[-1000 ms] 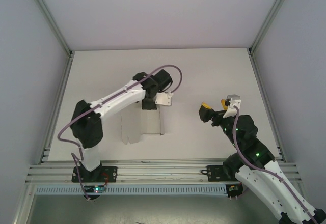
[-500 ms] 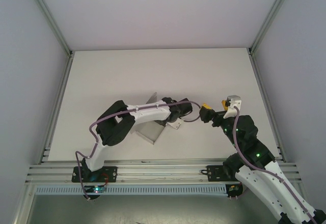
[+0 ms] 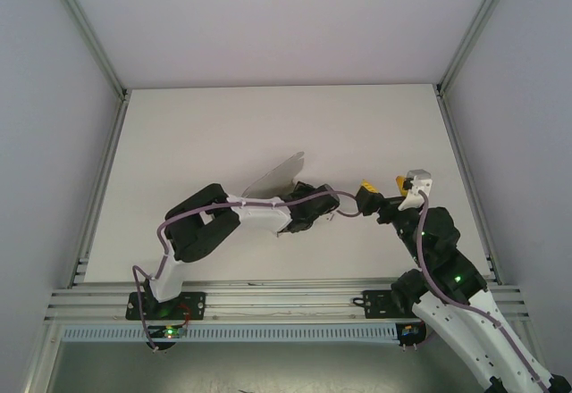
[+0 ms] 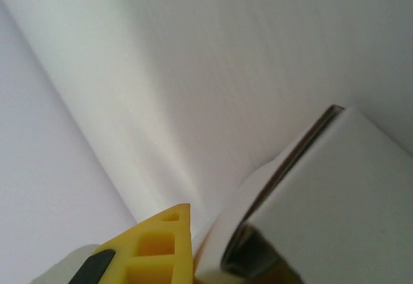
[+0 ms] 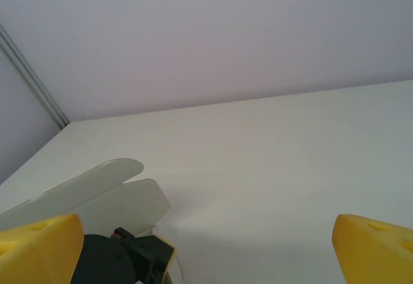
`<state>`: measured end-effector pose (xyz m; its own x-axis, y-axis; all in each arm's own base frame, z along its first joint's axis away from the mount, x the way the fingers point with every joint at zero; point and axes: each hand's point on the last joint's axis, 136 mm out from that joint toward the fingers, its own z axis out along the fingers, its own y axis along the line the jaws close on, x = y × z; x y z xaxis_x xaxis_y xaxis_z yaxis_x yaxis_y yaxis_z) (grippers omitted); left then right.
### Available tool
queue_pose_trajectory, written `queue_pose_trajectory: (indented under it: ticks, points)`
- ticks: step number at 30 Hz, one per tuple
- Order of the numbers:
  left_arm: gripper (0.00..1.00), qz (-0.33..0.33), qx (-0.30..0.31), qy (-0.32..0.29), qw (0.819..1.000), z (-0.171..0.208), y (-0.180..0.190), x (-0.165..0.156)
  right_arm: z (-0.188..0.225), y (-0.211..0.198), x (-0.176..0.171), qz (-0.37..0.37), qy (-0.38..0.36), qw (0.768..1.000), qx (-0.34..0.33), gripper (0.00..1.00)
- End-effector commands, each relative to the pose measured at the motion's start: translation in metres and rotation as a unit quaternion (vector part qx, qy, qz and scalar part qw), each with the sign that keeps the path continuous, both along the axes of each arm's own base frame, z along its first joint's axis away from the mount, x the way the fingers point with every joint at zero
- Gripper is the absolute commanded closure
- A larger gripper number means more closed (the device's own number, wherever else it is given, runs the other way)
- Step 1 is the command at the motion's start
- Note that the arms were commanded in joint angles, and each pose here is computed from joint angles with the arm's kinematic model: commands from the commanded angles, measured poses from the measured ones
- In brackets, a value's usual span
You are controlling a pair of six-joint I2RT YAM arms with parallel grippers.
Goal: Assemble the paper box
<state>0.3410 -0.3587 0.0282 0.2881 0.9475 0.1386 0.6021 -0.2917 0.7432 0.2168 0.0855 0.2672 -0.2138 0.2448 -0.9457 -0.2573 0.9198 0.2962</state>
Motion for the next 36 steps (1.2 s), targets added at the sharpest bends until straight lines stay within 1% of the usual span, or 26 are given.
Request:
queue_pose_trajectory:
  ticks: [1,3,5,6,8,11,12,14,16,22,23,25,30,31,32,33,35,36]
  points:
    - [1.00,-0.039,-0.112,0.076,0.990,-0.072,-0.031,-0.031,0.010,-0.008,-0.003,-0.015,-0.017,1.000,0.002,0.02]
    - [1.00,-0.034,-0.128,0.084,0.988,-0.072,-0.033,-0.033,0.010,-0.009,-0.003,-0.017,-0.018,1.000,0.004,0.02]
    - [1.00,-0.053,-0.145,0.074,0.985,-0.071,-0.038,-0.038,0.011,-0.009,-0.003,-0.015,-0.019,1.000,0.005,0.02]
    - [1.00,-0.060,-0.130,0.078,0.987,-0.076,-0.034,-0.042,0.011,-0.008,-0.003,-0.015,-0.018,1.000,0.005,0.02]
    - [1.00,-0.046,-0.107,0.106,0.988,-0.081,-0.028,-0.046,0.010,-0.008,-0.002,-0.016,-0.016,1.000,0.004,0.02]
    - [0.99,-0.032,-0.092,0.164,0.982,-0.068,-0.022,-0.054,0.007,-0.007,0.000,-0.016,-0.009,1.000,0.000,0.02]
    - [0.93,-0.036,-0.082,0.175,0.980,-0.062,-0.019,-0.057,0.006,-0.007,0.000,-0.017,-0.006,1.000,-0.003,0.02]
    - [0.78,-0.035,-0.080,0.177,0.980,-0.045,-0.016,-0.056,0.000,-0.008,0.002,-0.020,0.005,1.000,-0.013,0.02]
    - [0.72,-0.029,-0.085,0.178,0.980,-0.026,-0.015,-0.052,-0.008,-0.011,0.006,-0.033,0.023,0.999,-0.026,0.02]
    - [0.62,-0.025,-0.112,0.165,0.980,0.021,-0.021,-0.042,-0.024,-0.021,0.011,-0.064,0.067,0.994,-0.055,0.02]
    - [0.58,-0.023,-0.116,0.164,0.979,0.027,-0.022,-0.040,-0.026,-0.022,0.011,-0.066,0.070,0.994,-0.055,0.02]
    - [0.47,-0.021,-0.117,0.172,0.978,0.036,-0.023,-0.042,-0.026,-0.023,0.012,-0.068,0.070,0.994,-0.052,0.02]
    - [0.45,-0.026,-0.129,0.157,0.979,0.060,-0.025,-0.037,-0.027,-0.024,0.012,-0.066,0.074,0.994,-0.044,0.02]
    - [0.40,-0.027,-0.135,0.158,0.978,0.067,-0.027,-0.038,-0.027,-0.024,0.011,-0.065,0.075,0.994,-0.042,0.02]
    - [0.37,-0.026,-0.149,0.158,0.976,0.076,-0.029,-0.038,-0.026,-0.024,0.011,-0.063,0.074,0.994,-0.040,0.02]
    - [0.37,-0.025,-0.159,0.165,0.973,0.084,-0.030,-0.039,-0.025,-0.024,0.011,-0.064,0.073,0.995,-0.038,0.02]
    - [0.32,-0.025,-0.189,0.171,0.967,0.105,-0.033,-0.041,-0.021,-0.026,0.011,-0.066,0.069,0.995,-0.034,0.02]
    - [0.21,-0.026,-0.205,0.173,0.963,0.117,-0.035,-0.042,-0.019,-0.028,0.011,-0.070,0.069,0.995,-0.033,0.02]
